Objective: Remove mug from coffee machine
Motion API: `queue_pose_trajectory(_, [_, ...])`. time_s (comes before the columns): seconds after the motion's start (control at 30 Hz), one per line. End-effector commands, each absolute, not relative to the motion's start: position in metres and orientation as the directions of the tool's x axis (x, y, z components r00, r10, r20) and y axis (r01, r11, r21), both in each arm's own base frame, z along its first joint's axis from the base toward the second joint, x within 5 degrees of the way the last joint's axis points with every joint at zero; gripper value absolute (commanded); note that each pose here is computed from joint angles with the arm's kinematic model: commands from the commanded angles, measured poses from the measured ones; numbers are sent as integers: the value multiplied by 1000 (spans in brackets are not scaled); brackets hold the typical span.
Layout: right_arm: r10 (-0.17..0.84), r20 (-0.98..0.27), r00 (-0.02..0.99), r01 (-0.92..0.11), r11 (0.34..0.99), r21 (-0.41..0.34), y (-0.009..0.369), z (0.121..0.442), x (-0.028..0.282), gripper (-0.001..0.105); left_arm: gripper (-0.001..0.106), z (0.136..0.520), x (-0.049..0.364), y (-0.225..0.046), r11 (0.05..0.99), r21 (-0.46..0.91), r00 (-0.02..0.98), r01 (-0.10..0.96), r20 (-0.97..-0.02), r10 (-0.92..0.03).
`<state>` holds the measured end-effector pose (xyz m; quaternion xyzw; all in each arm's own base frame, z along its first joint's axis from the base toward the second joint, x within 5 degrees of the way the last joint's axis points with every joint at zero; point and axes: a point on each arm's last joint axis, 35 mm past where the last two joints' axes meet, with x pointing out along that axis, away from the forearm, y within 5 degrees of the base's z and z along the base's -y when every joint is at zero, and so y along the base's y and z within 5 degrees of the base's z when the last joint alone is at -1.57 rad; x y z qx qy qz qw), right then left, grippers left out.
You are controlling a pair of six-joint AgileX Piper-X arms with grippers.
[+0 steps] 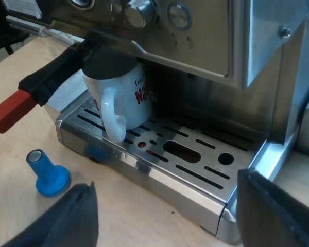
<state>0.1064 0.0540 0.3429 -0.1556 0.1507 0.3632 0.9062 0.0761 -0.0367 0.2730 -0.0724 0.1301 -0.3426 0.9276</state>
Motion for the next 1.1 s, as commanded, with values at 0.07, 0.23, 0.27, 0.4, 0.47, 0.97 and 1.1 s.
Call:
queue_pose_trajectory(0.07, [634,-371,678,-723,666,-184,59,332,113,59,80,266,80,-38,749,-203,733,631,-158,-661])
queue_pose_trajectory(0.23, [690,-344,636,-767,611,-193,72,308,117,59,80,249,84,-39,751,-218,727,624,-191,-660])
queue_pose_trajectory(0.27, [698,-336,633,-772,604,-199,73,307,118,59,80,249,84,-39,751,-218,727,624,-191,-660])
queue_pose_trajectory(0.4, [738,-311,599,-801,560,-214,83,292,116,59,80,249,84,-39,751,-218,727,624,-191,-660])
queue_pose_trajectory(0.47, [738,-302,604,-797,559,-229,86,286,115,59,80,249,84,-39,751,-218,727,624,-191,-660])
queue_pose_trajectory(0.97, [683,-265,680,-731,608,-309,103,250,107,59,80,249,84,-39,751,-218,727,624,-191,-660])
queue_pose_trajectory(1.1, [690,-255,677,-732,599,-324,109,242,102,59,80,249,84,-39,749,-219,725,625,-191,-661])
